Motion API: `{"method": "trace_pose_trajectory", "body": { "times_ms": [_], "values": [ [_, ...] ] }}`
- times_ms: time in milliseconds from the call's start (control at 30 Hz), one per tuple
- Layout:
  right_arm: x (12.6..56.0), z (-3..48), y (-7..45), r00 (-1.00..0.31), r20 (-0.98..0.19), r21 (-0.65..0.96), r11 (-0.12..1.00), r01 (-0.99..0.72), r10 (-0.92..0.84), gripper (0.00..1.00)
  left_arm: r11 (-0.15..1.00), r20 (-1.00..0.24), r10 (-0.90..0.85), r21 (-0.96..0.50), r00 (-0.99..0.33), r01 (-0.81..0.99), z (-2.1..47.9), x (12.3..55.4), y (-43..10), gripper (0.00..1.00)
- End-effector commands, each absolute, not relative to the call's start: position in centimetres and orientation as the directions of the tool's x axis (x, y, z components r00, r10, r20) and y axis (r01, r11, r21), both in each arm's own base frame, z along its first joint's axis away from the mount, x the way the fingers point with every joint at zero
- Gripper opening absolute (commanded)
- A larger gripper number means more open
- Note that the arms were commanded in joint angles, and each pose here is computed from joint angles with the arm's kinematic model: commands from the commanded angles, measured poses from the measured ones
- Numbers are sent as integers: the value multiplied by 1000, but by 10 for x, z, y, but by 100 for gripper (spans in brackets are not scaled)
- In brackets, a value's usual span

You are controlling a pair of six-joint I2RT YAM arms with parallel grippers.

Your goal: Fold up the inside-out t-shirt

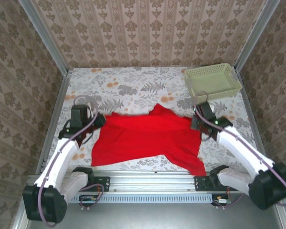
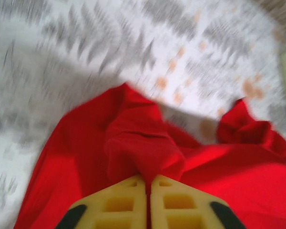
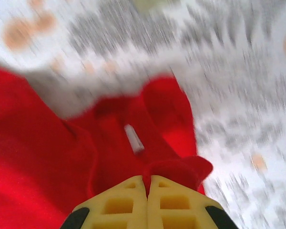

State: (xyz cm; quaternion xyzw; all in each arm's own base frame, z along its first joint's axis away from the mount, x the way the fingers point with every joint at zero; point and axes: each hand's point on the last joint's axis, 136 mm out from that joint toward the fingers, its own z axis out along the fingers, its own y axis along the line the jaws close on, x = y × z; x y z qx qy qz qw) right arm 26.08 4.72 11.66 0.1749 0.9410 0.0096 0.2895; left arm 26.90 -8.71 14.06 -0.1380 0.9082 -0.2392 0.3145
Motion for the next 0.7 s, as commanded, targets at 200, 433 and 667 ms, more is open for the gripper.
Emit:
{"method": "trace_pose_trajectory", "body": {
  "times_ms": [200,433,667],
  "values": [
    [212,93,29,-785,-458,94,901,424,417,46,858,-345,-499,-328,-795,-396,84,213,-46,61],
    [268,128,66,-822,-512,53,964,259,249,49,970,-460,-221,-191,-860,-147,121,242,-85,71],
    [298,114,106,-861,-472,68,981,181,191,49,994,-373,83,96,-924,51,99,239,-124,70]
  ]
}}
